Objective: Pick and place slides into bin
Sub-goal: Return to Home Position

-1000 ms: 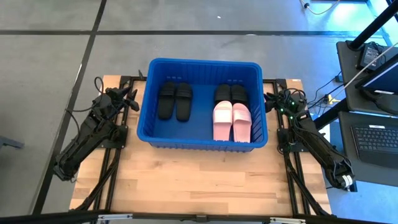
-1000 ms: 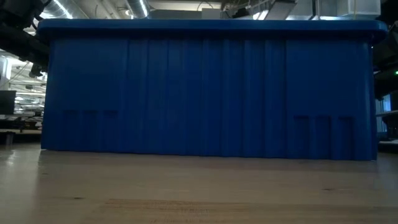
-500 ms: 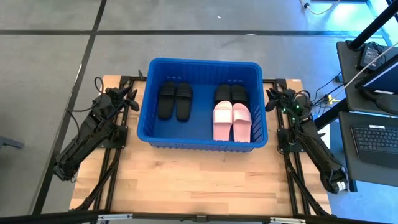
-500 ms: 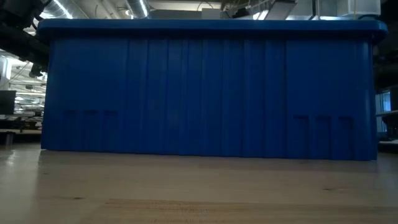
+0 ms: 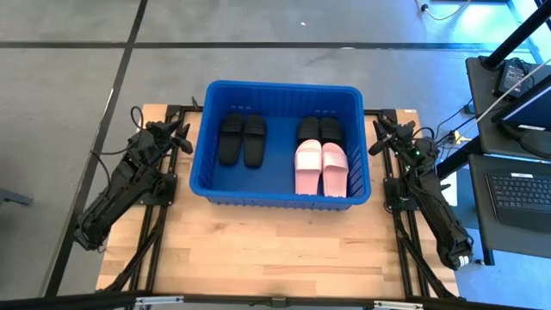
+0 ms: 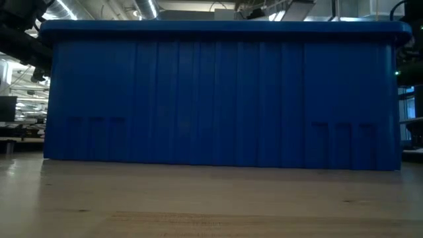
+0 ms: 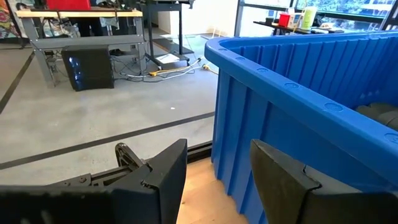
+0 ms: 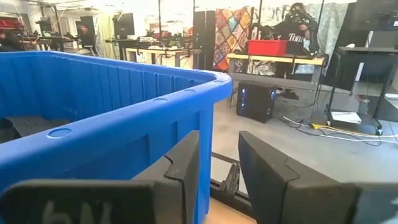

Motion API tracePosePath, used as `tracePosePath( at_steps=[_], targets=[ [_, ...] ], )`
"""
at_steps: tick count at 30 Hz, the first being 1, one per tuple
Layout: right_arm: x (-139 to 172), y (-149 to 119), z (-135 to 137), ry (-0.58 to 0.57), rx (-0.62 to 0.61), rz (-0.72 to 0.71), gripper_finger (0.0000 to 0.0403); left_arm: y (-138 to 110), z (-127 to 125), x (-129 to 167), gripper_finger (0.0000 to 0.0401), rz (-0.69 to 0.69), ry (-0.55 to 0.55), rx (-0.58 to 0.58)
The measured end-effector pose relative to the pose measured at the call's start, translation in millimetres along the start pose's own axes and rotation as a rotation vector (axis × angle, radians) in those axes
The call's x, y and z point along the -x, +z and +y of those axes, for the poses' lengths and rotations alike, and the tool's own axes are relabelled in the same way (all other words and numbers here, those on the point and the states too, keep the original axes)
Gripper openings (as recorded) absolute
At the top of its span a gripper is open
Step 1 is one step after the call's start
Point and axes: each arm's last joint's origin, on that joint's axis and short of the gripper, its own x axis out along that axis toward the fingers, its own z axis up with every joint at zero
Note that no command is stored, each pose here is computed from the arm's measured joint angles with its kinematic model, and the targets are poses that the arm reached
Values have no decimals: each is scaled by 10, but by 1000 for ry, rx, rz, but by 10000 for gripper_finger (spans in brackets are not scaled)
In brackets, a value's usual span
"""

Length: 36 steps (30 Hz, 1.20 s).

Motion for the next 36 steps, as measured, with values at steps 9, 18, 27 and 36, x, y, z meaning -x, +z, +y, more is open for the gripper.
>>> tracePosePath(
  at_steps=[9,18,27,36],
  targets=[
    [0,0,0,-1,-4,0,113,0,0,0,171,0,0,0],
    [-1,-1,2,2,-4,1,113,0,0,0,171,0,0,0],
    [-6,0,27,28,-7,1,113,0,0,0,171,0,0,0],
    [-6,0,27,28,-7,1,113,0,0,0,171,0,0,0]
  ],
)
